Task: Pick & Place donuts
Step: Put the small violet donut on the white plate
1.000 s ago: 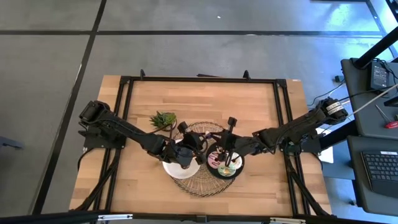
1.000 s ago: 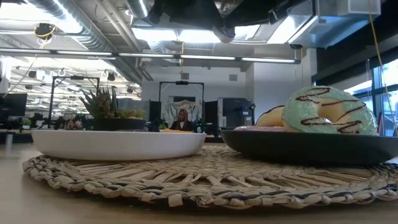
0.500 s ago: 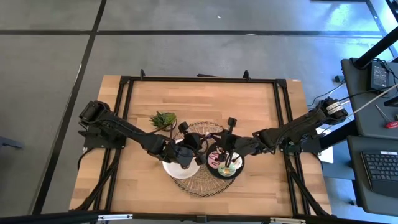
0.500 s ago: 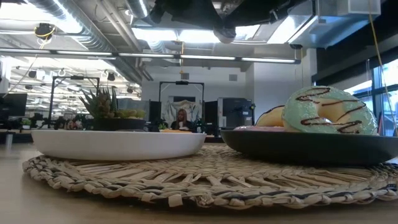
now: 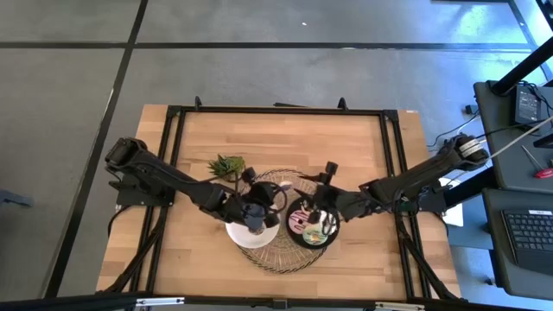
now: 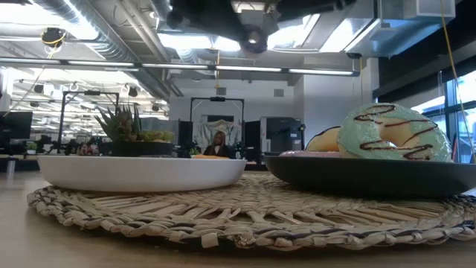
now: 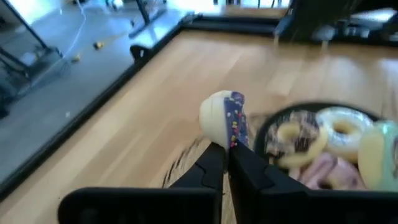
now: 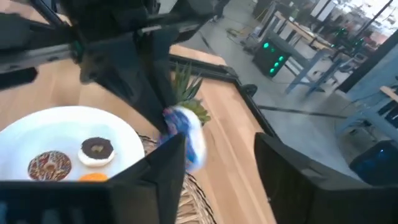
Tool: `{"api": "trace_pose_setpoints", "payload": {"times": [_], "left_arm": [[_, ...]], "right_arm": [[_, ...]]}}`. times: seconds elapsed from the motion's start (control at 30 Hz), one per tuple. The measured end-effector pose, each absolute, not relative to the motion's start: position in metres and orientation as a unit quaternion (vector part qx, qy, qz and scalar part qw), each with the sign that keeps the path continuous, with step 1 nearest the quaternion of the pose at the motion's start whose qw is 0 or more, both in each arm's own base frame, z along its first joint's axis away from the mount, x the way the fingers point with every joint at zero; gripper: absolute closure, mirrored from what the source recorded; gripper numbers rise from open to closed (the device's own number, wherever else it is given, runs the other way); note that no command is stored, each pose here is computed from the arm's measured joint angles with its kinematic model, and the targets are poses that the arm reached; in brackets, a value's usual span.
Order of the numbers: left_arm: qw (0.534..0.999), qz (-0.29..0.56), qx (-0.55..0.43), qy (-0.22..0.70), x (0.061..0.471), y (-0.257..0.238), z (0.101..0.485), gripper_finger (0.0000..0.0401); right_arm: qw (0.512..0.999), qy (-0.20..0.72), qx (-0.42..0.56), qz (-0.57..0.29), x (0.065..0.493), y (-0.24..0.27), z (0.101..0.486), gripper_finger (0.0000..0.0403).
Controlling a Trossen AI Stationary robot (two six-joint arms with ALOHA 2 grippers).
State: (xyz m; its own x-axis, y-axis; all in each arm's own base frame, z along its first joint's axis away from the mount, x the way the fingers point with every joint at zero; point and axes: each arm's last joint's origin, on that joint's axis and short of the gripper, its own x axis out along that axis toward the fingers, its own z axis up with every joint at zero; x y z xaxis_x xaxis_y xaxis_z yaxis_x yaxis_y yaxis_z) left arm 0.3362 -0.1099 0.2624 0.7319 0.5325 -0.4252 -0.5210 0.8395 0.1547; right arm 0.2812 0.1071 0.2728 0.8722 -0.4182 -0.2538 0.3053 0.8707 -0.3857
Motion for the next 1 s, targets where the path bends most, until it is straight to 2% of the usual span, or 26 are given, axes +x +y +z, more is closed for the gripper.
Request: {"api": "trace_pose_setpoints", "payload": {"times": [0.17, 0.4, 0.57, 0.73, 1.0], "left_arm": [[0.912, 0.262, -0.06, 0.309, 0.306, -0.115, 0.265, 0.0396], [0.872, 0.191, -0.181, 0.412, 0.288, -0.141, 0.243, 0.0395], [0.863, 0.19, -0.238, 0.403, 0.29, -0.146, 0.222, 0.0396], [0.852, 0.213, -0.251, 0.407, 0.29, -0.137, 0.213, 0.0396], [0.841, 0.206, -0.285, 0.411, 0.293, -0.122, 0.197, 0.0394]], "right_arm": [[0.95, 0.184, -0.18, -0.178, 0.261, 0.111, 0.282, 0.0184], [0.945, 0.217, -0.153, -0.19, 0.252, 0.107, 0.276, 0.0178], [0.946, 0.219, -0.141, -0.194, 0.254, 0.104, 0.275, 0.0178], [0.949, 0.218, -0.127, -0.19, 0.254, 0.105, 0.274, 0.0178], [0.951, 0.224, -0.114, -0.177, 0.254, 0.105, 0.273, 0.0178]]}}
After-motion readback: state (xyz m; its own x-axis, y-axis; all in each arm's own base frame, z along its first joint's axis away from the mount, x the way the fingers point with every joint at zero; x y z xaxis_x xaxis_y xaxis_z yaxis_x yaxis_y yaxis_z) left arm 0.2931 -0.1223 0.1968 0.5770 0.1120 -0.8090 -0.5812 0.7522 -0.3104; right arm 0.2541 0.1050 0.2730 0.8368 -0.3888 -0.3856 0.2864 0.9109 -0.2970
